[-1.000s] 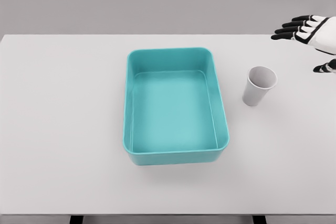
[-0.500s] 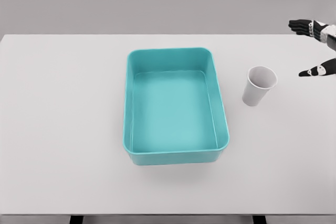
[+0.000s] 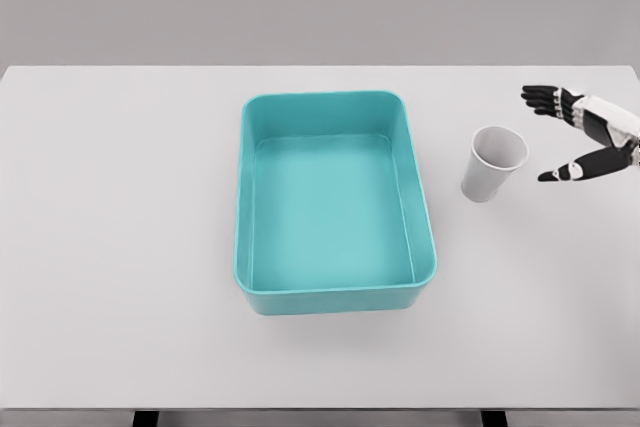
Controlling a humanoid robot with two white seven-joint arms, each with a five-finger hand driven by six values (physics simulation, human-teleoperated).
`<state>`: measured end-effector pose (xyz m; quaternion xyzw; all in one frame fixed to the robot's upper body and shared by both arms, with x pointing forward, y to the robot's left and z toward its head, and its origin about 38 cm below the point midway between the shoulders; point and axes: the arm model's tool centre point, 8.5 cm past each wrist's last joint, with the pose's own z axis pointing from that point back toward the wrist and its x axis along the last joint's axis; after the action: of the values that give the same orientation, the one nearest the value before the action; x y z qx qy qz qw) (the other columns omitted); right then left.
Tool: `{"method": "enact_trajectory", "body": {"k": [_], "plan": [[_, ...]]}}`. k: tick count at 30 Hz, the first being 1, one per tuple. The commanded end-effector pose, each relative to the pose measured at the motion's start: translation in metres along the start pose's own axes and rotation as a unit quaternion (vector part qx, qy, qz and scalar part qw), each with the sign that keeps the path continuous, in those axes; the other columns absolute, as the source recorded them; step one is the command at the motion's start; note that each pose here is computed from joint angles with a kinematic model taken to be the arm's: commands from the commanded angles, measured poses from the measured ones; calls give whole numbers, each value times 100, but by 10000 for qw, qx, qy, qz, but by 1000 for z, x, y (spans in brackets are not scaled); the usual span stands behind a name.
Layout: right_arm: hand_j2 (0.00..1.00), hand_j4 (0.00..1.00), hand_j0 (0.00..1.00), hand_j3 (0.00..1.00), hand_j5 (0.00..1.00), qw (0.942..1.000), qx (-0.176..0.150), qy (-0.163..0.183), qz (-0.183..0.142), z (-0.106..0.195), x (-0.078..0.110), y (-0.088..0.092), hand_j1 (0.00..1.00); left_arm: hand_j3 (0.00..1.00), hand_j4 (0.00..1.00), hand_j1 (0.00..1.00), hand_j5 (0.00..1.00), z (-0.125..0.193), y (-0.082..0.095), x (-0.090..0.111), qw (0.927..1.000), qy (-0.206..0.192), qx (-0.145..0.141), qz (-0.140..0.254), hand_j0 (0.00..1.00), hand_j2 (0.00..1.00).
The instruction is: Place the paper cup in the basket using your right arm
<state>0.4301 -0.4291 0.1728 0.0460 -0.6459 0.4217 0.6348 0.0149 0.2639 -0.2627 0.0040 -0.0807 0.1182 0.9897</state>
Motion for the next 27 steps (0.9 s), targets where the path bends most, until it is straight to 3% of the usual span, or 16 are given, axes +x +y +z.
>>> {"method": "enact_trajectory", "body": {"k": [1, 7, 27], "plan": [[100, 100, 100, 100, 100, 9999, 51, 76, -95, -3, -10, 8, 100, 100, 100, 100, 100, 0, 0, 0, 10000, -1, -1, 1, 100, 100], [100, 100, 100, 100, 100, 9995, 146, 164, -220, -13, -24, 23, 100, 100, 100, 100, 100, 0, 0, 0, 10000, -1, -1, 1, 100, 100], [100, 100, 100, 100, 100, 9993, 179, -39, -311, -32, -18, 33, 100, 100, 100, 100, 100, 0, 0, -1, 10000, 6, 1, 2, 100, 100]]}}
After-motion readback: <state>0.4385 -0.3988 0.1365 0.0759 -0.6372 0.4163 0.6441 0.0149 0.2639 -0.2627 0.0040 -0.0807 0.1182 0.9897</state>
